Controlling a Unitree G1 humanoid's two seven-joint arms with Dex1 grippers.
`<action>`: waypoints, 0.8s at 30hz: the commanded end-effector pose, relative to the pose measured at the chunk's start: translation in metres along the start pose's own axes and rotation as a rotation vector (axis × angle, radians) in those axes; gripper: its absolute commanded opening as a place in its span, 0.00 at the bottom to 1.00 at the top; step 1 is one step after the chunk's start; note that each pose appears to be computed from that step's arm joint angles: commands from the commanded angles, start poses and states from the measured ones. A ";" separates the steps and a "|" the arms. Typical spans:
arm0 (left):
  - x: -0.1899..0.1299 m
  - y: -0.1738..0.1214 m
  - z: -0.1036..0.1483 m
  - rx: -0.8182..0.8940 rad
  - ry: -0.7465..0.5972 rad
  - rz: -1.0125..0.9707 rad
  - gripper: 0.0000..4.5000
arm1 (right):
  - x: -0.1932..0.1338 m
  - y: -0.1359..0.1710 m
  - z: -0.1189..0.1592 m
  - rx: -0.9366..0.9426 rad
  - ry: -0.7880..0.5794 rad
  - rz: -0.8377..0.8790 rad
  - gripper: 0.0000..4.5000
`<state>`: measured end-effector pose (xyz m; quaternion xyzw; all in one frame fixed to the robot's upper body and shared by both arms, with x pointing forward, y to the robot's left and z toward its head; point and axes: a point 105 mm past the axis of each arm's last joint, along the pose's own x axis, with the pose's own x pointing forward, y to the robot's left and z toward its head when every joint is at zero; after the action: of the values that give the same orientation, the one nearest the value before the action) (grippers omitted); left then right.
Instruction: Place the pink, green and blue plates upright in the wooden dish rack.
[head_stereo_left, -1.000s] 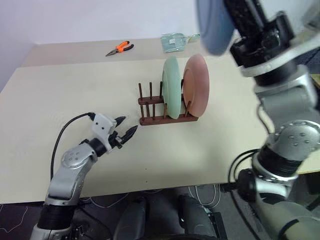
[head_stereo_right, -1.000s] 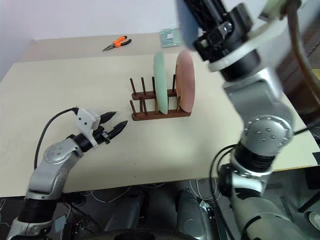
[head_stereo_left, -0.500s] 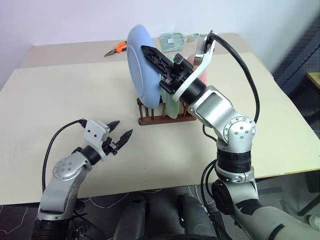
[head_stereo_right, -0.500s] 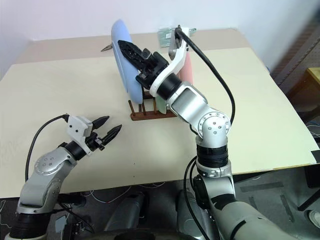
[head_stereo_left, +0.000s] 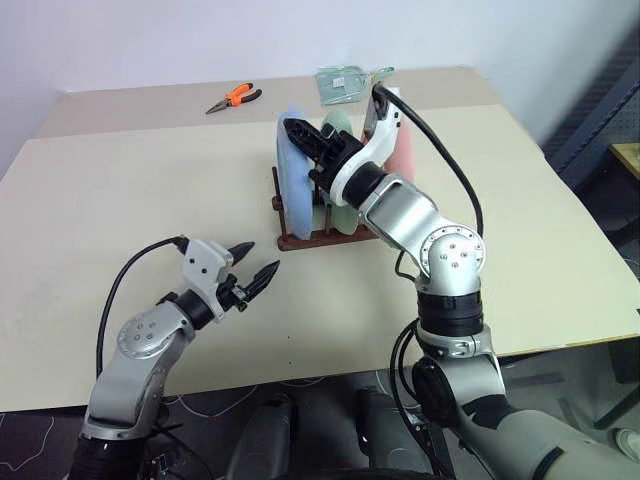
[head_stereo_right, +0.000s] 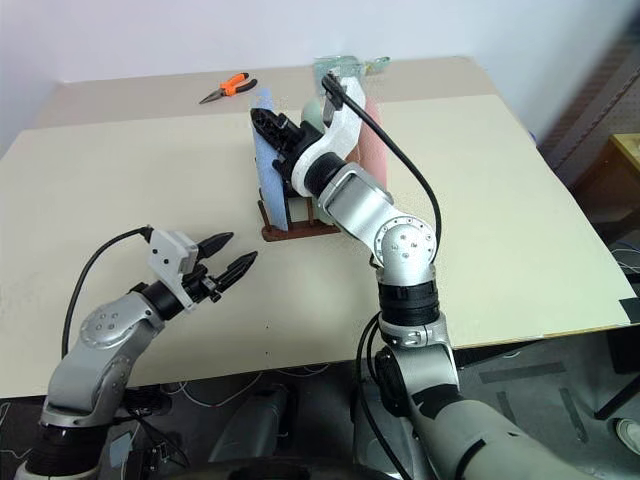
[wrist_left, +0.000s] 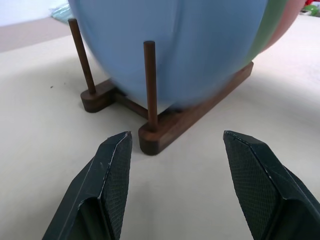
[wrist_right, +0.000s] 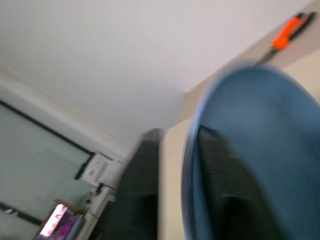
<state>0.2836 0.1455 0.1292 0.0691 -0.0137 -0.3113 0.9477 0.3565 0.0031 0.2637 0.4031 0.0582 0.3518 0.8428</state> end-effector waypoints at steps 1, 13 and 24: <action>0.000 -0.005 0.007 0.008 -0.026 -0.014 0.66 | 0.003 0.029 0.018 -0.122 -0.062 0.090 0.67; -0.003 0.005 0.003 0.035 -0.015 0.042 0.66 | -0.090 0.058 0.137 -0.878 -0.366 0.243 0.76; -0.024 0.048 -0.025 0.120 0.093 0.170 0.66 | -0.181 -0.150 0.072 -1.113 0.210 -0.325 0.76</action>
<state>0.2939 0.1916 0.1015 0.1212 0.0265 -0.2399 0.9628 0.3305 -0.2292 0.1522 -0.1199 0.0539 0.2231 0.9659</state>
